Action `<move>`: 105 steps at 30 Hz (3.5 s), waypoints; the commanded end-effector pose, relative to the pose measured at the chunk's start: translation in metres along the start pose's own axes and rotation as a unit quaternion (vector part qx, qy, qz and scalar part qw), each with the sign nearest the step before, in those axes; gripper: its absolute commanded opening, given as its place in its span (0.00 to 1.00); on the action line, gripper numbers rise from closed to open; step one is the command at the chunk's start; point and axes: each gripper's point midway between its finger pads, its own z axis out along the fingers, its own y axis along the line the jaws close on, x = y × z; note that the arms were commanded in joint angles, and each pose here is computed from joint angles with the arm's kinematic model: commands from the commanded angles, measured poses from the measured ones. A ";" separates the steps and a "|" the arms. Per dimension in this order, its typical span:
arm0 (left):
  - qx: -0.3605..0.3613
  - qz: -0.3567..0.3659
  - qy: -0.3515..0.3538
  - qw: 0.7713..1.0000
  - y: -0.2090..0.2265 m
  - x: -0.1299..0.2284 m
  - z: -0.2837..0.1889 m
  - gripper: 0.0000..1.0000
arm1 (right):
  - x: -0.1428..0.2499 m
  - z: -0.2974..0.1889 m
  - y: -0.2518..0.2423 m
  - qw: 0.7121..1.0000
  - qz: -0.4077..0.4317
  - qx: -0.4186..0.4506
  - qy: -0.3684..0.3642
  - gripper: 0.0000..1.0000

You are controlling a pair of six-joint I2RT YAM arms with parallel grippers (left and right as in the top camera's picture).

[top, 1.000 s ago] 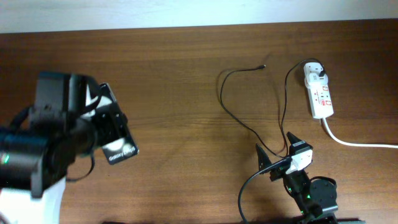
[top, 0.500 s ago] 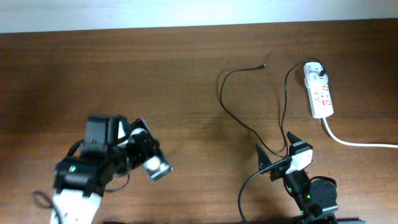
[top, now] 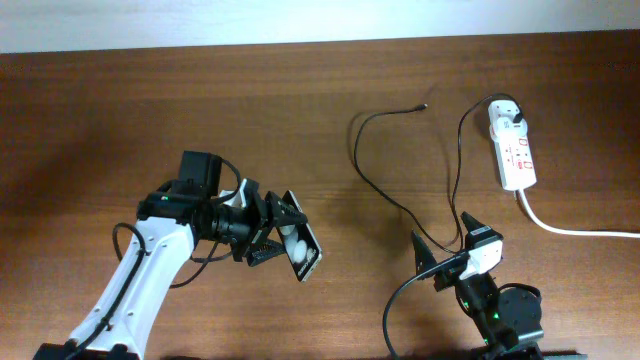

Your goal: Plug charger to phone and switch on socket

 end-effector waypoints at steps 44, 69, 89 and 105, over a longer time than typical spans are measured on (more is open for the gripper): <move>0.079 -0.106 -0.068 0.989 -0.044 -0.039 -0.007 0.67 | -0.106 0.019 0.151 0.869 0.298 -0.256 0.301 0.99; 0.084 -0.168 -0.073 0.980 -0.044 -0.043 -0.007 0.72 | -0.030 0.127 0.201 0.891 0.275 -0.188 0.309 0.29; 0.220 0.227 -0.141 0.938 -0.123 -0.007 -0.090 0.99 | -0.053 0.116 0.200 0.849 0.361 -0.215 0.322 0.04; 0.074 0.001 -0.313 0.947 0.024 0.052 -0.109 0.99 | -0.081 0.099 0.161 0.697 0.531 -0.273 0.396 0.04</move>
